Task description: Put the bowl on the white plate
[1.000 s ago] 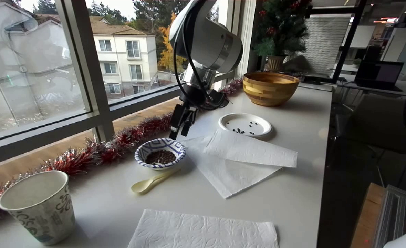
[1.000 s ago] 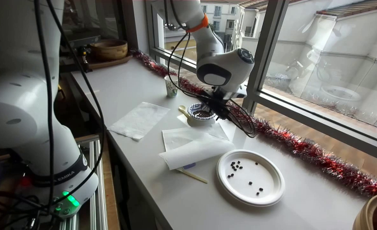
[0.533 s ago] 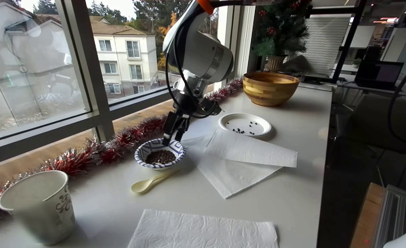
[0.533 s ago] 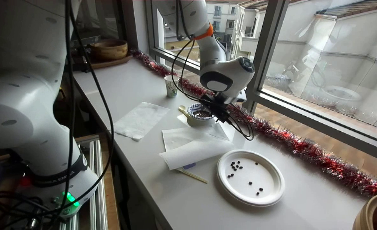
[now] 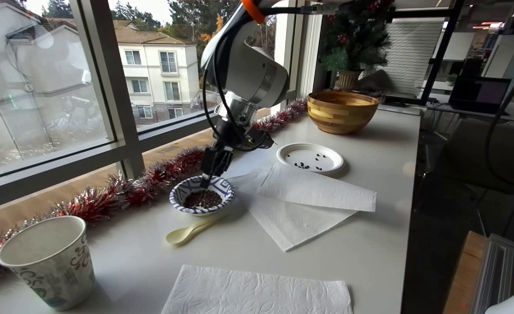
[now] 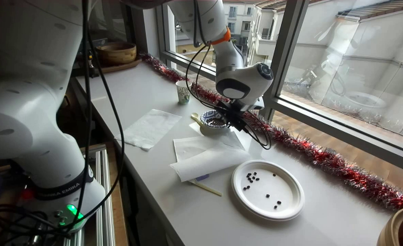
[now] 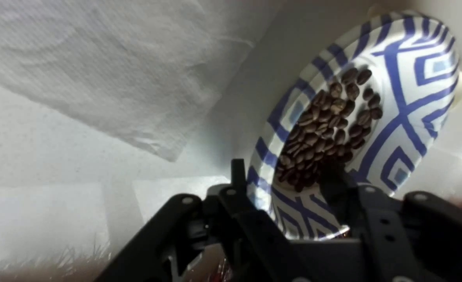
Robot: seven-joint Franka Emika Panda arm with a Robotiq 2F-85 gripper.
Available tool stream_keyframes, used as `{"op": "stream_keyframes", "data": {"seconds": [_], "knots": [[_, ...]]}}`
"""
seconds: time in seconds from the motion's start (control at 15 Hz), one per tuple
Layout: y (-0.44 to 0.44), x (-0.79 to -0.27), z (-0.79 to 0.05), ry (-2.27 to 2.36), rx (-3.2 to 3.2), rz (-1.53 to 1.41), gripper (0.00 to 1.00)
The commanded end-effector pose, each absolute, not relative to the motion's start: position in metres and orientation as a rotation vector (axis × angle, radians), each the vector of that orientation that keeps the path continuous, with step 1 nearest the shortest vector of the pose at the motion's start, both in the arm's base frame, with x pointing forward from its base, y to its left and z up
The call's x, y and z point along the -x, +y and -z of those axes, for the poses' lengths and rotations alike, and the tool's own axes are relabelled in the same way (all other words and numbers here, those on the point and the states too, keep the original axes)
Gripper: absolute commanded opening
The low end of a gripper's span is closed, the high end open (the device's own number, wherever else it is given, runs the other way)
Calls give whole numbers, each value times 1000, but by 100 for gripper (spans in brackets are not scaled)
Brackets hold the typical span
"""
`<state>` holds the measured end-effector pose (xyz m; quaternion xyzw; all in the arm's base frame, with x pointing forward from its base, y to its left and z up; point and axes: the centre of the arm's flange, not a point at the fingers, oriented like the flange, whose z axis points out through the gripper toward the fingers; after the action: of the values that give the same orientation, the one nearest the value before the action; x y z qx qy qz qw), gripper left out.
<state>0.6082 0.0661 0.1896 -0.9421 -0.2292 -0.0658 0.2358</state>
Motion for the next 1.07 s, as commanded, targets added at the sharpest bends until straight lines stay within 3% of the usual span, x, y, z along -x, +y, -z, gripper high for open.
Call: {"op": "stream_keyframes", "data": {"seconds": [0.0, 0.07, 0.33, 0.6, 0.67, 0.8, 1.0], "knots": [[70, -615, -188, -617, 2557, 185, 25], [70, -614, -187, -619, 2557, 181, 18], [68, -610, -179, -617, 2545, 157, 11], [70, -606, -175, -617, 2513, 137, 29], [70, -606, -175, -618, 2508, 134, 40], [71, -605, -175, -615, 2502, 131, 48], [74, -605, -176, -618, 2490, 122, 39]]}}
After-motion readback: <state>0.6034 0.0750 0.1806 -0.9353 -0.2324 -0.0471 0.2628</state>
